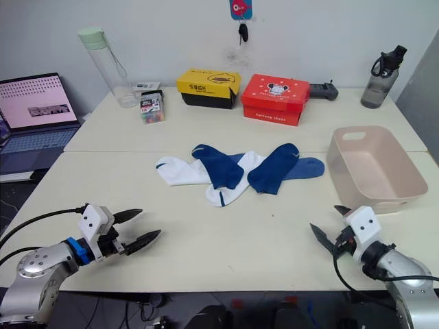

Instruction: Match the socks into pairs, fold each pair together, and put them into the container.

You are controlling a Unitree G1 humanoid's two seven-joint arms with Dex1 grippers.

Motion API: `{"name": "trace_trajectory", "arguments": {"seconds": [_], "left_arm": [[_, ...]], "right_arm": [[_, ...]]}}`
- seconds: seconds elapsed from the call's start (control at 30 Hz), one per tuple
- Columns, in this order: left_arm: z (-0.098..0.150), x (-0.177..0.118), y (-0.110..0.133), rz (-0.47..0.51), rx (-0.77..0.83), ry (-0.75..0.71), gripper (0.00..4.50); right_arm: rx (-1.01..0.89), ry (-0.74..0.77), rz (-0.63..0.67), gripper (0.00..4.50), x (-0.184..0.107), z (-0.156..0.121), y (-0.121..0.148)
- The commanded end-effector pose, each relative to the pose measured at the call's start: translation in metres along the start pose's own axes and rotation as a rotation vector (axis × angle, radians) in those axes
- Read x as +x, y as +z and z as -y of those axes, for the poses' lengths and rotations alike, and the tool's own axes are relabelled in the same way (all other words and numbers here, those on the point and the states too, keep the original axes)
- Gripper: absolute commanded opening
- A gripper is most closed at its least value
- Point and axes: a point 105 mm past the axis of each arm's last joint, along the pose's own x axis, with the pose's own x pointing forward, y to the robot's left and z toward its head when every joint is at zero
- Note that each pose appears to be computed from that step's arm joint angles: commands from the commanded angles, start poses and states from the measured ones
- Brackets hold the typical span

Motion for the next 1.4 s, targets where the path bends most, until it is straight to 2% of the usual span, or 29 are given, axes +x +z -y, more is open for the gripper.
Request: {"name": "trace_trajectory", "arguments": {"seconds": [0.03,0.27,0.4,0.57,0.77,0.93,1.1,1.2,1.23,1.3,1.4], "left_arm": [[-0.004,-0.002,0.012,0.04,0.035,0.015,4.5],[0.013,0.017,0.036,0.081,0.074,-0.087,4.5],[0.021,0.026,0.056,0.114,0.098,-0.146,4.5],[0.041,0.026,0.075,0.125,0.114,-0.287,4.5],[0.049,0.025,0.089,0.134,0.159,-0.362,4.5],[0.055,0.027,0.094,0.155,0.16,-0.388,4.5],[0.059,0.024,0.093,0.148,0.166,-0.392,4.5],[0.059,0.023,0.092,0.149,0.169,-0.384,4.5],[0.058,0.023,0.092,0.15,0.169,-0.381,4.5],[0.06,0.023,0.093,0.152,0.169,-0.382,4.5],[0.061,0.023,0.093,0.151,0.171,-0.38,4.5]], "right_arm": [[-0.033,-0.001,0.047,4.46,-0.005,0.001,0.009],[-0.04,0.037,0.074,4.46,-0.004,-0.012,0.007],[-0.043,0.065,0.122,4.46,0.008,-0.024,0.024],[-0.127,0.117,0.105,4.46,0.045,-0.045,0.046],[-0.353,0.078,0.033,4.46,0.099,-0.046,0.061],[-0.438,0.039,0.0,4.46,0.136,-0.044,0.063],[-0.443,0.089,0.001,4.46,0.154,-0.055,0.066],[-0.44,0.058,0.021,4.46,0.164,-0.055,0.071],[-0.437,0.044,0.028,4.09,0.166,-0.054,0.073],[-0.424,0.03,0.033,3.63,0.168,-0.053,0.075],[-0.422,0.034,0.037,2.62,0.167,-0.053,0.075]]}}
